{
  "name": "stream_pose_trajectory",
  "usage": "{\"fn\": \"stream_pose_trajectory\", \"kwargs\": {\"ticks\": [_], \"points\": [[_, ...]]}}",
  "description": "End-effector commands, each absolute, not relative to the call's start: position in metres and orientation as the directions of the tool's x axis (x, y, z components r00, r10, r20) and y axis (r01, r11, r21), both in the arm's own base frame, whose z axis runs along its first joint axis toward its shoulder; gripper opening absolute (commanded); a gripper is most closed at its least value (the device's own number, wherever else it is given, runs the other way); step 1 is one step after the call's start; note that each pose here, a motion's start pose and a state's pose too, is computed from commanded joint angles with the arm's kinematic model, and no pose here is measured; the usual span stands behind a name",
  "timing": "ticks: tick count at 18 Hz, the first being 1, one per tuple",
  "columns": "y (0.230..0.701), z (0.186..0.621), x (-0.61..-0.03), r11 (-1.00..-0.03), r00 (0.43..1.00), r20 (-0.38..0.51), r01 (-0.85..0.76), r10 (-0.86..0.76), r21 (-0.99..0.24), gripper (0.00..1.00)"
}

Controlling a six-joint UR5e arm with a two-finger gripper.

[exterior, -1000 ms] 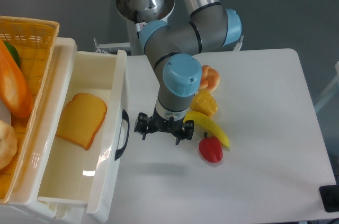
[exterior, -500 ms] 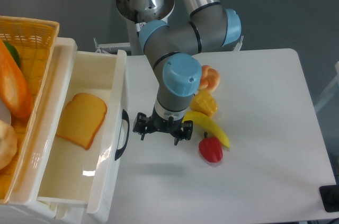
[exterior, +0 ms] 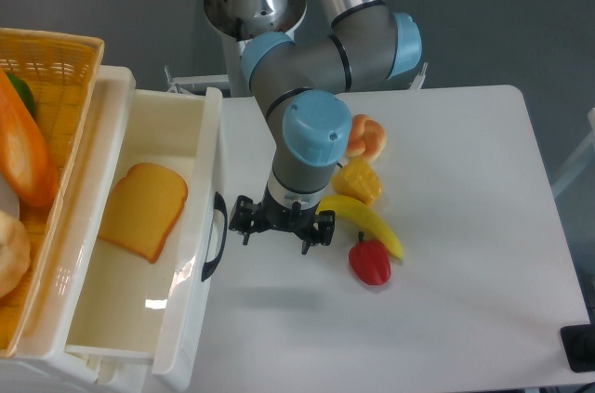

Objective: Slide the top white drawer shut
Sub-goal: 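Lower the gripper beside the drawer front near its black handle, then push the drawer front with the gripper, sliding the drawer shut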

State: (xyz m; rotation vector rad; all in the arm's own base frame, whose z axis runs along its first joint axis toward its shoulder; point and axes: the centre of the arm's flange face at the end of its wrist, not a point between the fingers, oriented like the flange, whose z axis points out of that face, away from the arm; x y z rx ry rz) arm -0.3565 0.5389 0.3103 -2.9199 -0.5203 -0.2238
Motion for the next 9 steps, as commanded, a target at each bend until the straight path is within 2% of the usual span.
{"fn": "stream_pose_trajectory", "kwargs": {"ticks": [9], "points": [[0.5426,0.3112,-0.3505,-0.929,0.932,0.175,0.342,0.317,-0.139,1.00]]}}
